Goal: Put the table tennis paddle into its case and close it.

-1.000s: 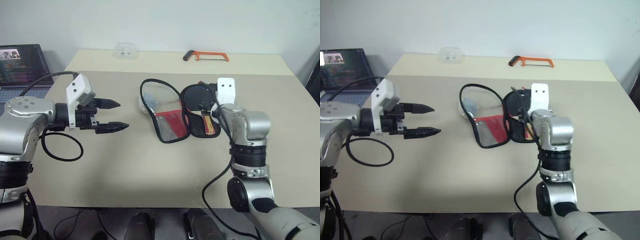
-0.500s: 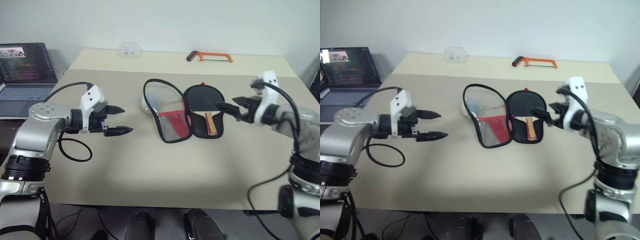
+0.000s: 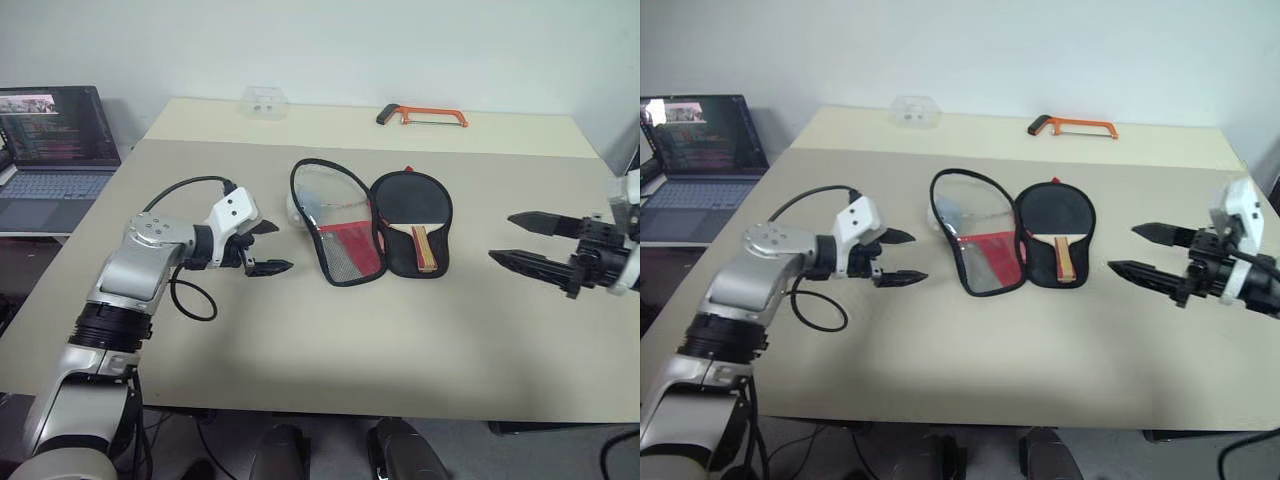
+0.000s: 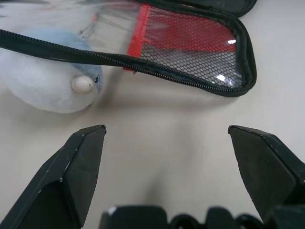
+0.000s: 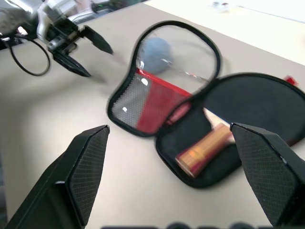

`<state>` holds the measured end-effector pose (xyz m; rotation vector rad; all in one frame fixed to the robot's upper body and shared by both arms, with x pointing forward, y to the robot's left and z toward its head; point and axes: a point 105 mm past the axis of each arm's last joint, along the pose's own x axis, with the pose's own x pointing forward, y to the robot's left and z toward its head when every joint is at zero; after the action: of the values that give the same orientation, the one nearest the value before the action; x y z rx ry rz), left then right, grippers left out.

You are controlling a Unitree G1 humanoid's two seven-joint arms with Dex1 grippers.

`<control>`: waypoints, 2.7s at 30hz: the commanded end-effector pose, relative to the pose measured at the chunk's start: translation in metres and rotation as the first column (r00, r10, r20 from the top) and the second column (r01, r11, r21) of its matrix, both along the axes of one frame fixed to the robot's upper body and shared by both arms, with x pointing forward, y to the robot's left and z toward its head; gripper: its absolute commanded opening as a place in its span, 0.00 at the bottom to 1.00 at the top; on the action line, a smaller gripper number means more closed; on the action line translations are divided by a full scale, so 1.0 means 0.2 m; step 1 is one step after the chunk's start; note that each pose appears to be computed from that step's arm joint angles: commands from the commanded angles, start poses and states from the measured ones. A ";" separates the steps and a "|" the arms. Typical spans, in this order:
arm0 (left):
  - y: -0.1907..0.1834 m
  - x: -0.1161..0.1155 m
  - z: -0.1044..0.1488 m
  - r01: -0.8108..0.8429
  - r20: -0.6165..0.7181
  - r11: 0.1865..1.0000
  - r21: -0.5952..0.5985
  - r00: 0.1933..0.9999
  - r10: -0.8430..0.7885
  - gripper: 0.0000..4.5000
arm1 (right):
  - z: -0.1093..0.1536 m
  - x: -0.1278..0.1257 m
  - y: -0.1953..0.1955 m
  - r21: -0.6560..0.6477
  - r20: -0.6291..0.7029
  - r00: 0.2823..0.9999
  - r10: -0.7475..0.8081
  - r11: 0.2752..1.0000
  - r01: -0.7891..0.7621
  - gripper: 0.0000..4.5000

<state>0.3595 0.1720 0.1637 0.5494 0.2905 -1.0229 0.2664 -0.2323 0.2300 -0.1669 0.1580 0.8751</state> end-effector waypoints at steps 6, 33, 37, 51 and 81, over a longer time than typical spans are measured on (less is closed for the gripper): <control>-0.05 0.05 0.07 -0.003 0.082 1.000 -0.003 0.997 0.004 0.73 | 0.12 -0.10 -0.07 -0.010 0.076 0.997 0.014 1.000 -0.014 1.00; -0.72 0.34 0.10 -0.018 0.249 0.987 -0.157 0.967 0.057 0.01 | 0.10 -0.12 -0.06 -0.032 0.083 0.996 -0.013 0.999 0.016 1.00; -0.91 0.35 0.22 0.006 0.287 0.968 -0.251 0.955 0.068 0.01 | 0.11 -0.13 -0.07 -0.034 0.099 0.994 -0.040 0.998 0.044 1.00; -1.06 0.35 0.20 -0.007 0.241 0.970 -0.242 0.968 0.067 0.01 | 0.11 -0.21 -0.08 0.043 0.075 0.989 -0.129 0.991 0.126 1.00; -0.10 -0.01 0.36 0.076 0.083 0.977 -0.198 0.995 -0.061 1.00 | -0.44 0.25 0.10 0.487 -0.763 0.618 -0.189 0.460 0.742 1.00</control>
<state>0.3705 0.1596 0.2235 0.3754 0.1415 -1.0112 0.3153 -0.2123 0.1379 0.9881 0.4251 0.2735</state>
